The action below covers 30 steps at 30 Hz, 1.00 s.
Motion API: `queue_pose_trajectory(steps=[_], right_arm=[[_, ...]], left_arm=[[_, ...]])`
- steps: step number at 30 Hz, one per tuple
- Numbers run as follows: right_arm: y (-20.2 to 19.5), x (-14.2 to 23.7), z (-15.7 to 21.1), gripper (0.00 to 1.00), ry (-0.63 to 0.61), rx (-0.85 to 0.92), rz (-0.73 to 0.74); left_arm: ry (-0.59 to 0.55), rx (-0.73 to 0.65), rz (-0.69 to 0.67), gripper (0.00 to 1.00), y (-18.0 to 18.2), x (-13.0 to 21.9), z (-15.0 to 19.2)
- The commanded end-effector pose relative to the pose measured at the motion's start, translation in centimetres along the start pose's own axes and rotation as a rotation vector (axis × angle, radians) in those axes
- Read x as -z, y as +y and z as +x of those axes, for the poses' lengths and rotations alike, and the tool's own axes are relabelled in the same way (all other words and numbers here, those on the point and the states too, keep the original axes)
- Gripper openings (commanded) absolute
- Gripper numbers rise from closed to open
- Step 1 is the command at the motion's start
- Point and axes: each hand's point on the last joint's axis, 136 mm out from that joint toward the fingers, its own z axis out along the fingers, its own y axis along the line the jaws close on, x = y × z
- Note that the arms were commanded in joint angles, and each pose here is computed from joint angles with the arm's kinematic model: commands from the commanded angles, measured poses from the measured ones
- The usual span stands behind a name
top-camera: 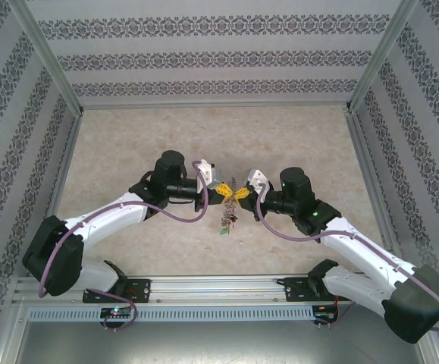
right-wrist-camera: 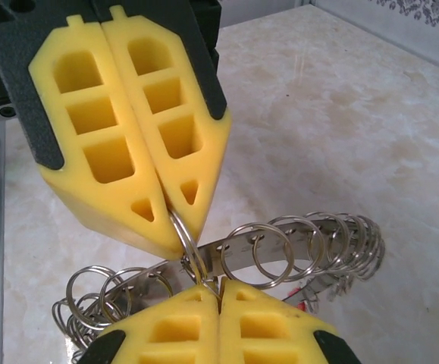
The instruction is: Put the keys on the keyring
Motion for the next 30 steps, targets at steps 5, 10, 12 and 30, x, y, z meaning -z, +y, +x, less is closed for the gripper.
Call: queue_pose_trajectory(steps=[5,10,12,30], right_arm=[[-1.4,0.2,-0.7,0.00,0.051,-0.011,0.082],[-1.6,0.1,-0.6,0.00,0.063,0.006,0.110],[-1.4,0.0,-0.8,0.00,0.063,0.013,0.099],[-0.7,-0.6,-1.0,0.00,0.099,0.043,0.087]], left_arm=[[-0.013,-0.024,-0.010,0.01,0.6,-0.3,0.7],[-0.001,-0.015,-0.023,0.00,0.9,-0.5,1.3],[0.009,-0.011,-0.022,0.02,0.9,-0.6,1.6],[0.109,-0.027,-0.024,0.00,1.3,-0.6,3.0]])
